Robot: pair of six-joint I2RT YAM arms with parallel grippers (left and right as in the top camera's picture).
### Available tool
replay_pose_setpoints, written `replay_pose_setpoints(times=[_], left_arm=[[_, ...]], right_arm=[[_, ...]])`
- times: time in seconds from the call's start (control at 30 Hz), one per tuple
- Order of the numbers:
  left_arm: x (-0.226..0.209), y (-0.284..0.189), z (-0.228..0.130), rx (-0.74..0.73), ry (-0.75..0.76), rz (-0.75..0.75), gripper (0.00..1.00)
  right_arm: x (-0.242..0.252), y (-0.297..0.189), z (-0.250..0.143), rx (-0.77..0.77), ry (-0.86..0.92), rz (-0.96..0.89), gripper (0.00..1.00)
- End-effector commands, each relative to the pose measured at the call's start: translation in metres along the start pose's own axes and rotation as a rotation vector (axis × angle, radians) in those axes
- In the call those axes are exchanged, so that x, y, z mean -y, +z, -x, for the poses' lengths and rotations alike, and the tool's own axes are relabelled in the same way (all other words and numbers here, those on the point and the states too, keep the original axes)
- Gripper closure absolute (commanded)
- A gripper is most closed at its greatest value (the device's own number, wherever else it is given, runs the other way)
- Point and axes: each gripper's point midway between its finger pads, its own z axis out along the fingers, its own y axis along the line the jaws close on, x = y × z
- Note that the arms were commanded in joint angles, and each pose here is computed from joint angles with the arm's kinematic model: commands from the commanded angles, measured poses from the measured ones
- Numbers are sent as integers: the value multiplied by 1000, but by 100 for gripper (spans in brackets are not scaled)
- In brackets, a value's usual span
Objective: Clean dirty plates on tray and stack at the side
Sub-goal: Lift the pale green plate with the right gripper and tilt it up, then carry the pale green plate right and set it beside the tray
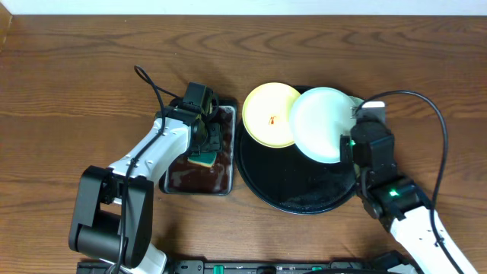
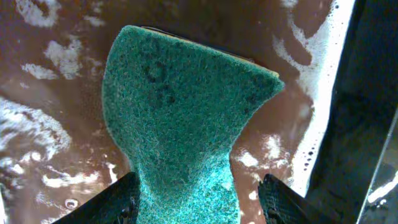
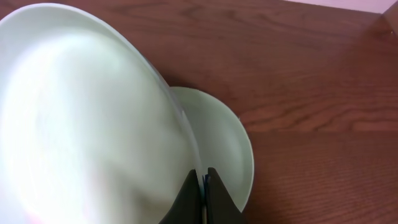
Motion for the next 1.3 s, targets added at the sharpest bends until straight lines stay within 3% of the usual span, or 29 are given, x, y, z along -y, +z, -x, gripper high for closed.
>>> replay_pose_setpoints(times=[0.0, 0.07, 0.13, 0.23, 0.27, 0.3, 0.67, 0.7, 0.77, 0.8, 0.87, 1.1, 1.27], left_arm=[[-8, 7, -9, -26, 2, 23, 38], [-9, 13, -12, -37, 1, 26, 39], [-11, 19, -16, -49, 0, 31, 47], [-14, 27, -23, -73, -1, 40, 73], [-15, 29, -24, -81, -2, 42, 89], [-15, 30, -25, -84, -2, 43, 92], [-5, -5, 1, 35, 6, 14, 93], [-5, -8, 2, 42, 6, 11, 89], [-4, -11, 3, 50, 6, 8, 56], [-4, -11, 2, 47, 6, 9, 48], [-6, -9, -1, 36, 6, 13, 43], [-12, 8, -16, -19, 2, 32, 45], [-14, 17, -20, -47, 1, 41, 71]], right_arm=[[1, -5, 9, 20, 59, 41, 99], [3, -5, 8, 15, 63, 42, 99], [3, -4, 6, 8, 60, 43, 99], [3, -4, 3, -5, 55, 41, 99], [3, -4, 2, -10, 53, 41, 99], [3, -4, 1, -14, 51, 40, 99], [6, -4, 0, -17, 48, 31, 99], [8, -4, 1, -13, 50, 24, 99], [11, -3, 4, -1, 57, 11, 99], [13, -3, 6, 6, 63, 9, 99], [15, -2, 10, 20, 74, 4, 99], [40, 3, 11, 23, 248, -54, 99], [62, 11, 5, -9, 397, -26, 99]])
